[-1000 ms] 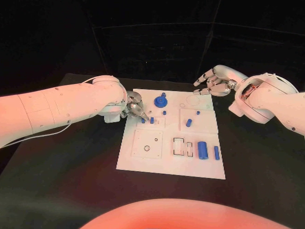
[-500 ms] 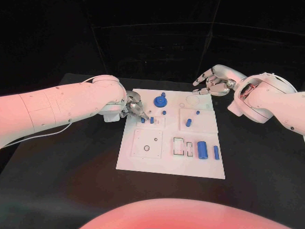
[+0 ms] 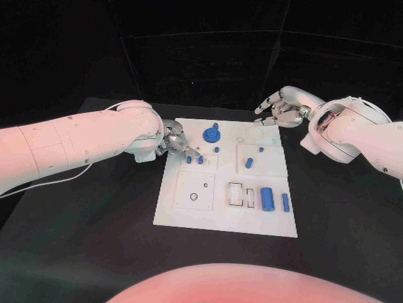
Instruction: Assemble the parts on the task board
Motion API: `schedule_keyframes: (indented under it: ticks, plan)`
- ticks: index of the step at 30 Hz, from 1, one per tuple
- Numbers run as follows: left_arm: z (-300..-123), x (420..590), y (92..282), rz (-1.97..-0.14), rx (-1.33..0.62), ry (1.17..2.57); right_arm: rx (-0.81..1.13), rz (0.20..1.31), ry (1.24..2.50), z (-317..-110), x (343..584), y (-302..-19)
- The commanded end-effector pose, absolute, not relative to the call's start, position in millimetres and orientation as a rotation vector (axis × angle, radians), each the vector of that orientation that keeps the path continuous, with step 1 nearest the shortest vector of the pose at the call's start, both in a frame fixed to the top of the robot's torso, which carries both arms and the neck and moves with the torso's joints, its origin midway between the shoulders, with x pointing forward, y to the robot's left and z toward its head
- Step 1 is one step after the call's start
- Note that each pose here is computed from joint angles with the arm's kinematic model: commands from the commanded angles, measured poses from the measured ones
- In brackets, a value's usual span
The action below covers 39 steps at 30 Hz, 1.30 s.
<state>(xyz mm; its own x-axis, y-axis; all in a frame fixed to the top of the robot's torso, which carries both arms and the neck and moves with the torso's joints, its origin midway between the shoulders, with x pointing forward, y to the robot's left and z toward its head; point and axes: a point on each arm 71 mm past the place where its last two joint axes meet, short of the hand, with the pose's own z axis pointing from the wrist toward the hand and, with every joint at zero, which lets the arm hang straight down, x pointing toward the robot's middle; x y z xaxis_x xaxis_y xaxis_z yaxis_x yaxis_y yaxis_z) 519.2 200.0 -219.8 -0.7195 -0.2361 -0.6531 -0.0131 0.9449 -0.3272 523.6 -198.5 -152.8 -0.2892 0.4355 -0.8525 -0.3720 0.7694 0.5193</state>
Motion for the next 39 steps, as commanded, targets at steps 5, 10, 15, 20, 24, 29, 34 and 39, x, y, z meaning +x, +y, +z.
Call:
schedule_keyframes:
  ticks: [5, 10, 15, 20, 24, 29, 34, 39]
  plan:
    - [-204.7, 525.3, 198.1, -0.586, -0.260, 2.118, 0.048, 0.790, 1.683, -151.3, 524.4, -198.9]
    - [-195.4, 527.0, 197.8, -0.731, -0.294, 1.987, 0.051, 0.787, 1.682, -151.4, 524.8, -200.1]
    - [-186.8, 527.9, 188.9, -0.874, -0.252, 1.880, 0.051, 0.787, 1.682, -151.4, 525.0, -200.2]
    - [-181.9, 528.2, 172.4, -0.904, -0.075, 1.784, 0.049, 0.789, 1.681, -151.5, 525.3, -199.2]
    - [-185.8, 526.6, 156.8, -0.891, 0.100, 1.756, 0.048, 0.791, 1.680, -151.5, 525.5, -198.0]
    - [-193.2, 526.4, 146.3, -0.857, 0.231, 1.758, 0.046, 0.793, 1.680, -151.5, 525.6, -197.0]
    - [-202.5, 528.3, 136.0, -0.813, 0.347, 1.778, 0.044, 0.796, 1.679, -151.5, 525.7, -195.5]
    - [-207.9, 530.7, 127.1, -0.788, 0.406, 1.789, 0.042, 0.800, 1.679, -151.5, 525.7, -193.7]
